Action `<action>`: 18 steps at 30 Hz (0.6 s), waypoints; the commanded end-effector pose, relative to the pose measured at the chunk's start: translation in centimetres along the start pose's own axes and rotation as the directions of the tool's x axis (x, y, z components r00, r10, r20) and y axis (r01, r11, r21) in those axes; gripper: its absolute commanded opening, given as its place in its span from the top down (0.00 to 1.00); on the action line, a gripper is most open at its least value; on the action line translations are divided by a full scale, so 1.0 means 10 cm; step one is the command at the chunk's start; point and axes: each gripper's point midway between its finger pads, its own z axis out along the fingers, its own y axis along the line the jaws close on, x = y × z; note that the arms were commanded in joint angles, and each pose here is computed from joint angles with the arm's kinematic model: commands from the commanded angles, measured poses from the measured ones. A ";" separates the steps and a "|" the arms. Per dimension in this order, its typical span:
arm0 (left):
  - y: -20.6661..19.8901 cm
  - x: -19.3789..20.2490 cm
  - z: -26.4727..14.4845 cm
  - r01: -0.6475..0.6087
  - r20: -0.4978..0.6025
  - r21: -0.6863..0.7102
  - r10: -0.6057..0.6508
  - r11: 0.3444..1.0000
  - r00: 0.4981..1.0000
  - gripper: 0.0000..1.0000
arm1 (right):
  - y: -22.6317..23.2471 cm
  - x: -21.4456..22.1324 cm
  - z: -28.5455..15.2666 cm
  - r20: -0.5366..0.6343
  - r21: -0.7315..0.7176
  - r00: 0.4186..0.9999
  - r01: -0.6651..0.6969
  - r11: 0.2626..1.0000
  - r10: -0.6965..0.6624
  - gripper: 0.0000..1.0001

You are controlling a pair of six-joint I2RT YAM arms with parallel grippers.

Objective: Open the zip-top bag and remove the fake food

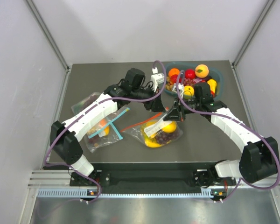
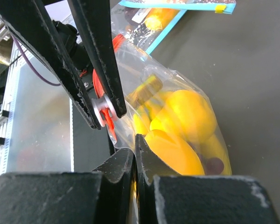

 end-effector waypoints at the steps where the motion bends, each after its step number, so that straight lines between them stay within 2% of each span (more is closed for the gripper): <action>1: -0.08 -0.08 -0.05 -0.054 0.016 0.010 0.054 0.998 0.998 0.84 | 0.05 -0.28 -0.05 0.048 -0.011 0.996 0.070 0.998 -0.069 1.00; 10: -0.05 0.02 -0.08 -0.060 -0.014 -0.006 0.060 0.998 0.998 0.94 | 0.01 -0.34 -0.16 0.085 0.014 0.995 0.053 0.999 -0.054 1.00; 18: -0.05 0.07 -0.09 -0.064 -0.030 -0.004 0.064 0.998 0.998 0.96 | 0.09 -0.40 -0.19 0.099 -0.014 0.994 0.053 0.998 -0.051 1.00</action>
